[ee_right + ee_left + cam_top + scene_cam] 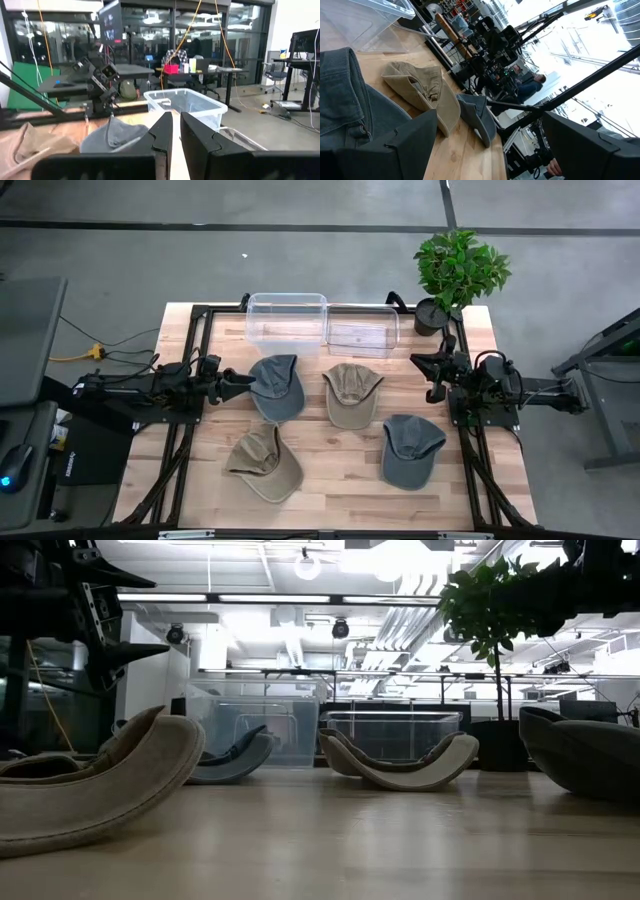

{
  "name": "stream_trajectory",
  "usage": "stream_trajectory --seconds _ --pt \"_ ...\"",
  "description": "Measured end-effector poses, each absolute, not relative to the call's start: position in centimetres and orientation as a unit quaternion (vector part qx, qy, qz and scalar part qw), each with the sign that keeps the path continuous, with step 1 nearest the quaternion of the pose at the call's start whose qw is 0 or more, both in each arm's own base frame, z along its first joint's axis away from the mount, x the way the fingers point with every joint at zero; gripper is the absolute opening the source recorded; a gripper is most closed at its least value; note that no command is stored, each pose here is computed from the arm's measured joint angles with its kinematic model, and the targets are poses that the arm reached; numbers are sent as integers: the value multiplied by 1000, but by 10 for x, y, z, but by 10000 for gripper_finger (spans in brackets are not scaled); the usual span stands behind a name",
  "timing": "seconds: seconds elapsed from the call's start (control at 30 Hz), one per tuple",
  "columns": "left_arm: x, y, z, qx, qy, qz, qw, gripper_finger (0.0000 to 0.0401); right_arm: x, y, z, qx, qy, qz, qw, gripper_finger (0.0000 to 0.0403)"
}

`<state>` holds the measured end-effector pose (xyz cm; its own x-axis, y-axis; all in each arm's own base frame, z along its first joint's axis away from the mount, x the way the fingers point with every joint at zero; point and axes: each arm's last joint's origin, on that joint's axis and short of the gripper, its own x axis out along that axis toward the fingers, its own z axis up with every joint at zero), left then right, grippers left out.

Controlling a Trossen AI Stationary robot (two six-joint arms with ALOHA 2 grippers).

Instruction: Pick & Place hat

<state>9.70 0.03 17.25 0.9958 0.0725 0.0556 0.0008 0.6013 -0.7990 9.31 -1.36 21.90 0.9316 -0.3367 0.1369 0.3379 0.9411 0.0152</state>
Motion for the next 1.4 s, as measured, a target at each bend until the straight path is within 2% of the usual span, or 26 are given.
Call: stream_trajectory --seconds 0.2,0.33,0.5,0.67,0.83,1.07,1.27,1.4 --pt "97 0 173 -446 -40 19 894 340 89 -17 243 -10 10 -229 973 32" --pt "97 0 173 -446 -41 19 894 340 88 -18 267 35 61 -262 963 32" --pt "97 0 173 -446 -41 19 894 340 92 -17 290 69 143 -253 955 32" --pt "97 0 173 -446 -41 19 894 340 95 -15 306 168 213 -247 930 32" --pt "97 0 173 -446 -41 19 894 340 96 -12 305 306 289 -263 868 33" --pt "97 0 173 -446 -41 19 894 340 97 -4 288 496 375 -241 745 33" --pt "97 0 173 -446 -42 21 894 340 97 2 262 569 427 -247 658 33" --pt "97 0 173 -446 -42 21 894 340 101 6 252 580 448 -260 628 33"
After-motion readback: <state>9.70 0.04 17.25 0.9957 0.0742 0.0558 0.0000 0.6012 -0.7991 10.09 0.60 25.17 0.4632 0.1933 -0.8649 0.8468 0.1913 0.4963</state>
